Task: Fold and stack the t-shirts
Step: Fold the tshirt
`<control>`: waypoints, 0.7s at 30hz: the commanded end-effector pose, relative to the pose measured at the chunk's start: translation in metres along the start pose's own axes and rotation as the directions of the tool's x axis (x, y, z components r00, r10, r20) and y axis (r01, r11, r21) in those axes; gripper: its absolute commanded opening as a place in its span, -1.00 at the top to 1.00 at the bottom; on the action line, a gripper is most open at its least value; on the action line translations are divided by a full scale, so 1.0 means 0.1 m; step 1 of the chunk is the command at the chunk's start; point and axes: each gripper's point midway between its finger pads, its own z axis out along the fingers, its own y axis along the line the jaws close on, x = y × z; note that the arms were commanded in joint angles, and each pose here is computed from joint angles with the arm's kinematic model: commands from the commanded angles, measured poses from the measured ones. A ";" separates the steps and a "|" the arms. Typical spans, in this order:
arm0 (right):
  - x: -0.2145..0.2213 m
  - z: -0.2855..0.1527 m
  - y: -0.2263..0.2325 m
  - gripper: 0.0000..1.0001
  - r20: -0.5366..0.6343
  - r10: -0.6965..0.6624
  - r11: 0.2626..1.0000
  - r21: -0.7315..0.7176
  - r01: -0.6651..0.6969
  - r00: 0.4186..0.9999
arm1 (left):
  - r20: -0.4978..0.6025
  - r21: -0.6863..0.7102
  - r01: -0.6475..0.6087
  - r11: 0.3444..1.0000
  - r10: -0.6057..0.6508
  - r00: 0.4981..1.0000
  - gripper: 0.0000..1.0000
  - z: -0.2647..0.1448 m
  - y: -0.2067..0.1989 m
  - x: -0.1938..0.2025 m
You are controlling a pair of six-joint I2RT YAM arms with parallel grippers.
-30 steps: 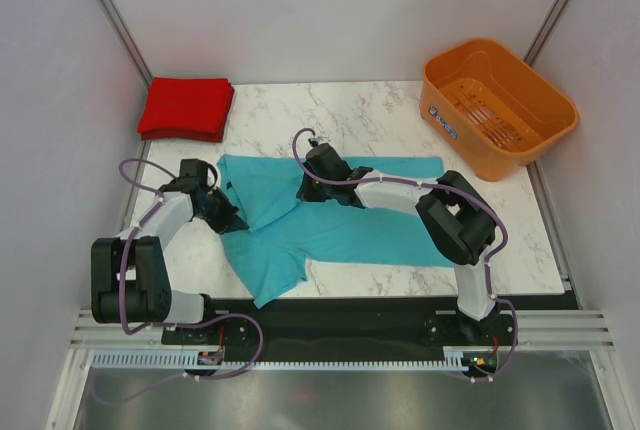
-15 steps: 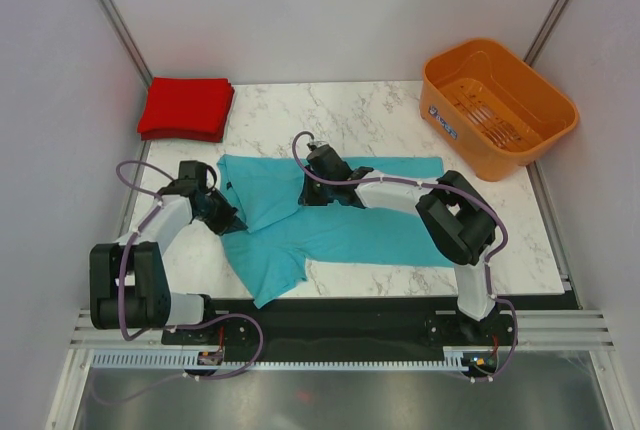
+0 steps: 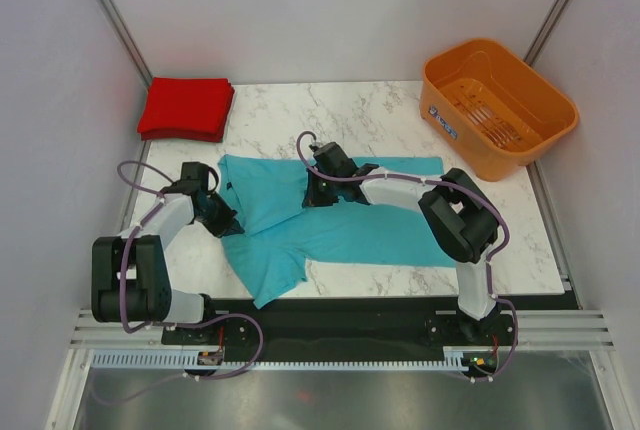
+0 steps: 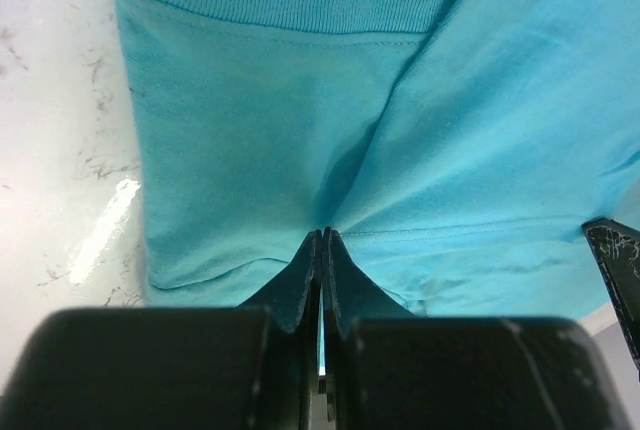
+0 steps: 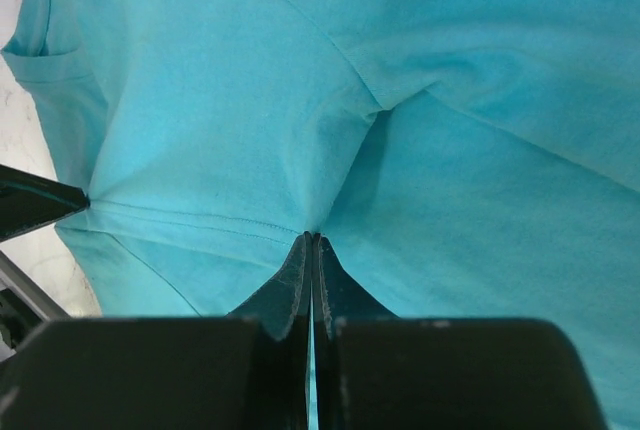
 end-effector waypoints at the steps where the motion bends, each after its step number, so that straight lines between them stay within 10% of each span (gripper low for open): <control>1: -0.16 -0.09 0.18 1.00 0.030 -0.021 0.997 -0.074 0.023 0.999 | 0.028 -0.021 -0.031 0.999 0.031 0.999 0.95 0.00 0.03 -0.07; 7: -0.03 -0.03 0.08 0.98 -0.006 -0.004 0.998 -0.057 0.003 1.000 | -0.011 -0.002 -0.026 1.000 0.026 1.000 0.95 0.01 0.03 0.04; 11: -0.05 -0.07 0.08 0.54 -0.002 -0.016 0.999 -0.052 0.016 1.000 | -0.010 0.001 -0.050 0.999 0.050 0.999 0.50 -0.10 0.00 0.04; 21: -0.54 -0.52 -0.60 0.46 0.113 -0.034 0.987 0.159 0.016 0.993 | 0.226 0.052 -0.149 0.987 0.134 0.965 0.26 -0.62 -0.66 -0.77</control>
